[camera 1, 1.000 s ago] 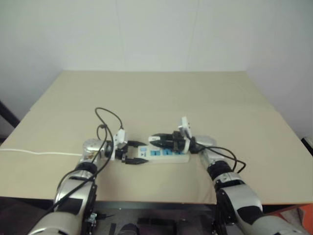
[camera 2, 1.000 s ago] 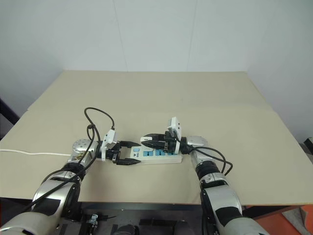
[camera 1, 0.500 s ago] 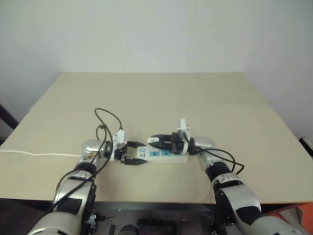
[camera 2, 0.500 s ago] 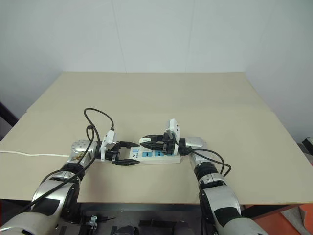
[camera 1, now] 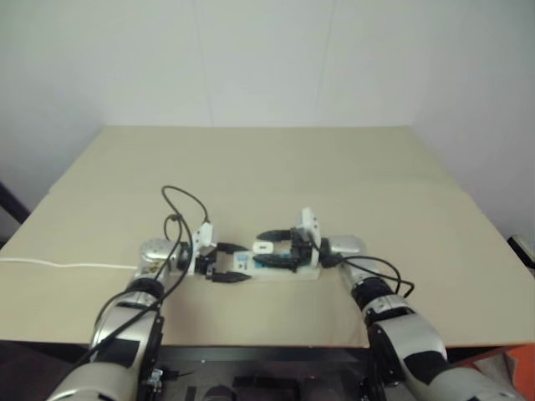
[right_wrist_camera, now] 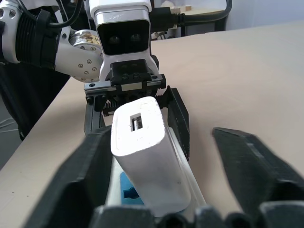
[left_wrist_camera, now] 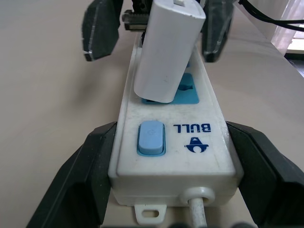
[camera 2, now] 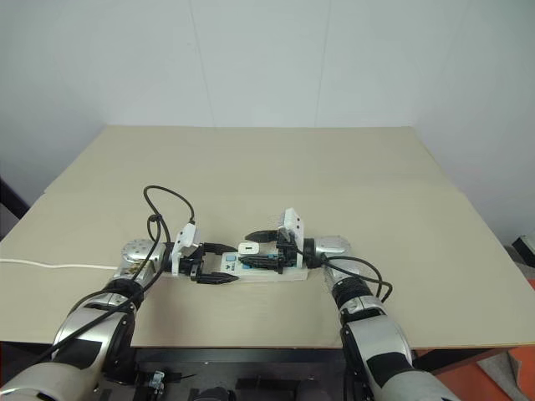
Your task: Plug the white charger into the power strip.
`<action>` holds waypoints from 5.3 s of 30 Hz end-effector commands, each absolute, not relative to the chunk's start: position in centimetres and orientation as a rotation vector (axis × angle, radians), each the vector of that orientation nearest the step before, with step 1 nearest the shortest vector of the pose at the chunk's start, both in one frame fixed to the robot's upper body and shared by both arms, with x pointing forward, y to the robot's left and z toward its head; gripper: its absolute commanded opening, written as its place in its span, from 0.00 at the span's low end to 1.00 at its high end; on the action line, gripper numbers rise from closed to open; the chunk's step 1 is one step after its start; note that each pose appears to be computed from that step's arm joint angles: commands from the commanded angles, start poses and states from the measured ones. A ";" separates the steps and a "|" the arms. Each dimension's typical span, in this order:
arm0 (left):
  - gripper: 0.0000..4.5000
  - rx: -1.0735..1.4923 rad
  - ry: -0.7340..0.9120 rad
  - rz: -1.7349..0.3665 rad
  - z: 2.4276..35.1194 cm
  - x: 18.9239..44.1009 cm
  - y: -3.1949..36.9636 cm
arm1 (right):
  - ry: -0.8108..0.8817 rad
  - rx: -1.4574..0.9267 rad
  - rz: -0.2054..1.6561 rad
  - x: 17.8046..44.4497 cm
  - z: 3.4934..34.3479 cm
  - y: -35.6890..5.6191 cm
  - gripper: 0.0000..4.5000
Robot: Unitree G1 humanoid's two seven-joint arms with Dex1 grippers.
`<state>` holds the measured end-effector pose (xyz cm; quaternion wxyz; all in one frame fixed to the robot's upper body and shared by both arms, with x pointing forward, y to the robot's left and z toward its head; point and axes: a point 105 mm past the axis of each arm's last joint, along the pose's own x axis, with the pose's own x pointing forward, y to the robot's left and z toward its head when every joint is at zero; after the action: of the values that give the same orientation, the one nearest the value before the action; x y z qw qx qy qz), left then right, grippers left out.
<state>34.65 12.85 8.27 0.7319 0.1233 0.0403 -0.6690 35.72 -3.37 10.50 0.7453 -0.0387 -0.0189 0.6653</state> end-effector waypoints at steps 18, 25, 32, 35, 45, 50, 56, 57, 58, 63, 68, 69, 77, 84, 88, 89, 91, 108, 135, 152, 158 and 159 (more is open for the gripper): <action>0.72 0.292 0.111 -1.510 8.2 34.4 12.6 | -0.161 -0.299 1.474 34.9 11.6 -6.0 0.99; 0.72 0.310 0.123 -1.528 8.1 34.4 12.3 | -0.198 -0.330 1.441 35.5 12.7 -5.9 0.99; 0.72 0.312 0.120 -1.534 8.3 34.5 12.0 | -0.200 -0.293 1.470 35.3 13.7 -5.4 0.99; 0.72 0.314 0.124 -1.535 8.1 34.4 12.1 | -0.197 -0.241 1.445 35.7 14.5 -5.2 0.99; 0.72 0.309 0.130 -1.534 7.9 34.3 12.1 | -0.221 -0.256 1.460 35.1 15.1 -5.5 0.99; 0.72 0.307 0.130 -1.533 7.9 34.3 12.1 | -0.233 -0.255 1.472 34.9 15.2 -5.0 0.99; 0.72 0.305 0.128 -1.531 7.9 34.3 12.2 | -0.225 -0.258 1.477 34.8 14.7 -4.5 0.99; 0.72 0.305 0.128 -1.530 7.9 34.3 12.2 | -0.226 -0.260 1.479 34.8 14.6 -4.5 0.99; 0.72 0.305 0.128 -1.530 7.8 34.3 12.2 | -0.226 -0.261 1.481 34.7 14.6 -4.4 0.99; 0.72 0.307 0.131 -1.524 7.8 34.2 12.5 | -0.233 -0.266 1.476 34.7 14.1 -4.2 0.72; 0.72 0.306 0.128 -1.520 7.8 34.2 12.6 | -0.237 -0.266 1.458 35.0 13.9 -4.1 0.35; 0.72 0.307 0.129 -1.520 7.8 34.2 12.6 | -0.237 -0.263 1.458 35.0 13.9 -4.1 0.26; 0.72 0.317 0.136 -1.518 7.8 34.2 12.8 | -0.245 -0.264 1.472 34.8 13.7 -4.2 0.25; 0.72 0.331 0.140 -1.524 7.7 34.2 12.8 | -0.192 -0.298 1.547 34.8 13.6 -4.1 0.25; 0.72 0.333 0.136 -1.525 7.8 34.3 12.7 | -0.157 -0.304 1.563 35.2 13.8 -3.7 0.25; 0.72 0.334 0.135 -1.525 7.8 34.3 12.7 | -0.149 -0.308 1.564 35.4 13.9 -3.6 0.25; 0.72 0.334 0.134 -1.524 7.9 34.3 12.7 | -0.145 -0.314 1.563 35.6 13.9 -3.5 0.25; 0.72 0.338 0.140 -1.521 7.6 34.1 13.0 | -0.014 -0.277 1.489 35.9 10.8 -3.9 0.25; 0.72 0.355 0.152 -1.523 7.3 33.9 13.3 | 0.045 -0.269 1.491 35.5 9.3 -4.0 0.82; 1.00 0.302 0.047 -1.473 9.7 35.1 13.0 | -0.108 -0.292 1.459 35.7 11.4 -4.6 1.00; 1.00 0.284 -0.055 -1.428 13.1 35.4 15.0 | -0.248 -0.341 1.417 35.1 15.0 -7.9 1.00; 1.00 0.313 -0.062 -1.429 13.6 35.2 15.6 | -0.256 -0.370 1.411 34.8 15.6 -8.8 1.00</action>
<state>35.29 14.94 11.92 0.7463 0.1297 -0.0036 -0.6529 35.04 -7.73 12.96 0.7412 -0.1521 -0.0747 0.6496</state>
